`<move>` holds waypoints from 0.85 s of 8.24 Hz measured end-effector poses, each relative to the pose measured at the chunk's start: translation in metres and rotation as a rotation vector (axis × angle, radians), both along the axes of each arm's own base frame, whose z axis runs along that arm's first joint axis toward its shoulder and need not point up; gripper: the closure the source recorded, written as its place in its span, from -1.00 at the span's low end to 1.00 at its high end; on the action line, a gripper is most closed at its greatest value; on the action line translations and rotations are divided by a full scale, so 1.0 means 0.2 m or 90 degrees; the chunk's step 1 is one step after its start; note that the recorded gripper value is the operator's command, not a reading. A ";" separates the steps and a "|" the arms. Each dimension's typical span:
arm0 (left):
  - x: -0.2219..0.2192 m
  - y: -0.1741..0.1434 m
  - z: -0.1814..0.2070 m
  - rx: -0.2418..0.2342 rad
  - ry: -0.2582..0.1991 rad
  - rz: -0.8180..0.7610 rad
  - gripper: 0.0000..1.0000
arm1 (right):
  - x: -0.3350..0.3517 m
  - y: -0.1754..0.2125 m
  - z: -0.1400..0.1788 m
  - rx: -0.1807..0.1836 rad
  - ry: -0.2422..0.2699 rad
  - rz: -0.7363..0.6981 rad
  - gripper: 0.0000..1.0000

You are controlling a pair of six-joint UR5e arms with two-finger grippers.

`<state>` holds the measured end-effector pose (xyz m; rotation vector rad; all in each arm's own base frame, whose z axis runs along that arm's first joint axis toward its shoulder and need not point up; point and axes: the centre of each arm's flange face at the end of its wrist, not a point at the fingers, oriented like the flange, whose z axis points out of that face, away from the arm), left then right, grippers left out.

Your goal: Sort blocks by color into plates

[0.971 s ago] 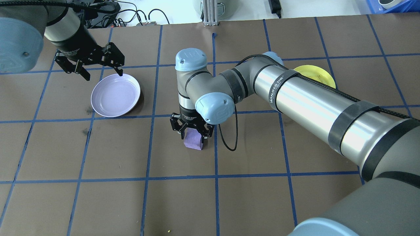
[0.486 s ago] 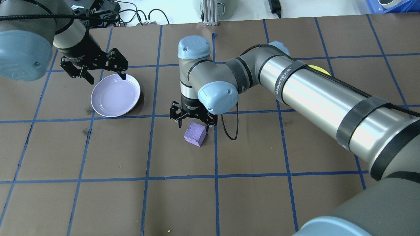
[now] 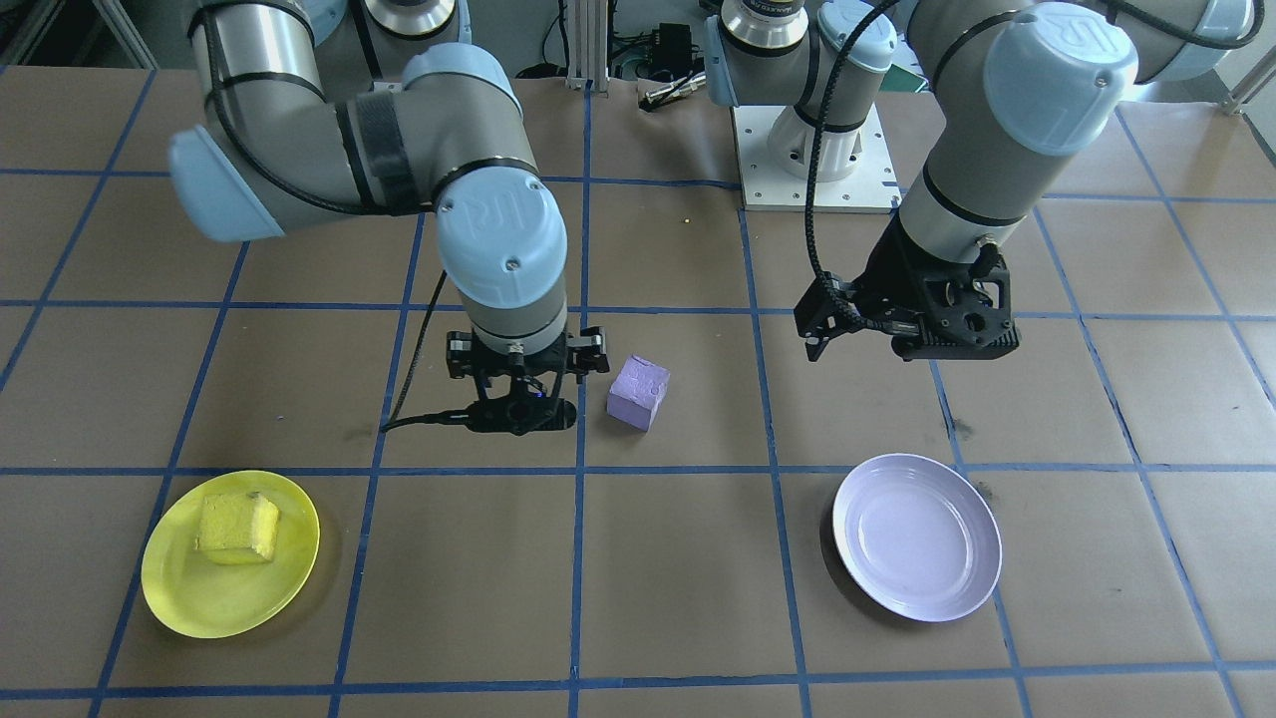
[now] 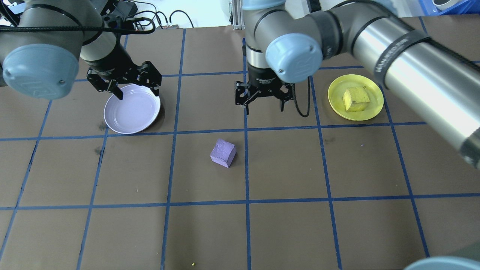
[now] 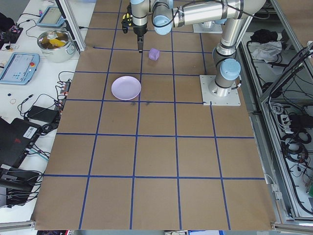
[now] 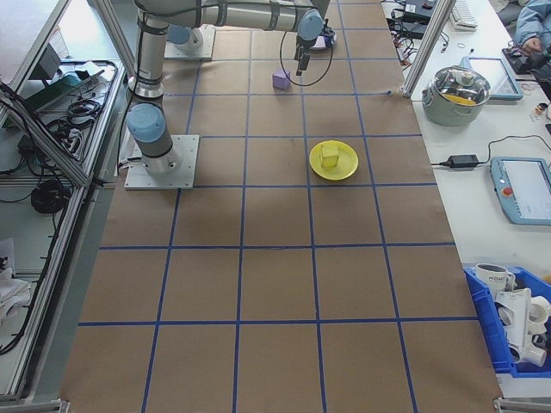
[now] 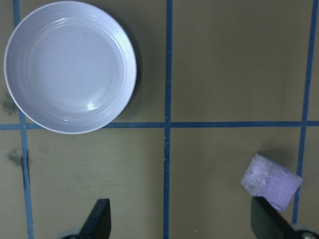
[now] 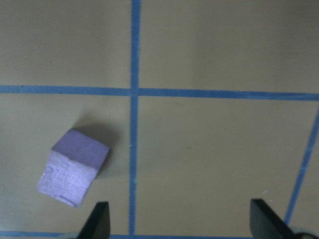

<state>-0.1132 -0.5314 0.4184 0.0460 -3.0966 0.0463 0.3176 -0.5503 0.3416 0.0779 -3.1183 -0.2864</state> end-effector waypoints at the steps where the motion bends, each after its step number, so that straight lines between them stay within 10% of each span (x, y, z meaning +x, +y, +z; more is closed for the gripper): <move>1: -0.14 0.03 -0.01 0.003 0.000 -0.031 -1.00 | -0.19 0.01 0.20 -0.020 0.006 0.027 -1.00; 7: -0.71 0.35 -0.37 0.079 -0.006 -0.174 -1.00 | -0.76 0.50 0.97 -0.149 -0.004 0.077 -1.00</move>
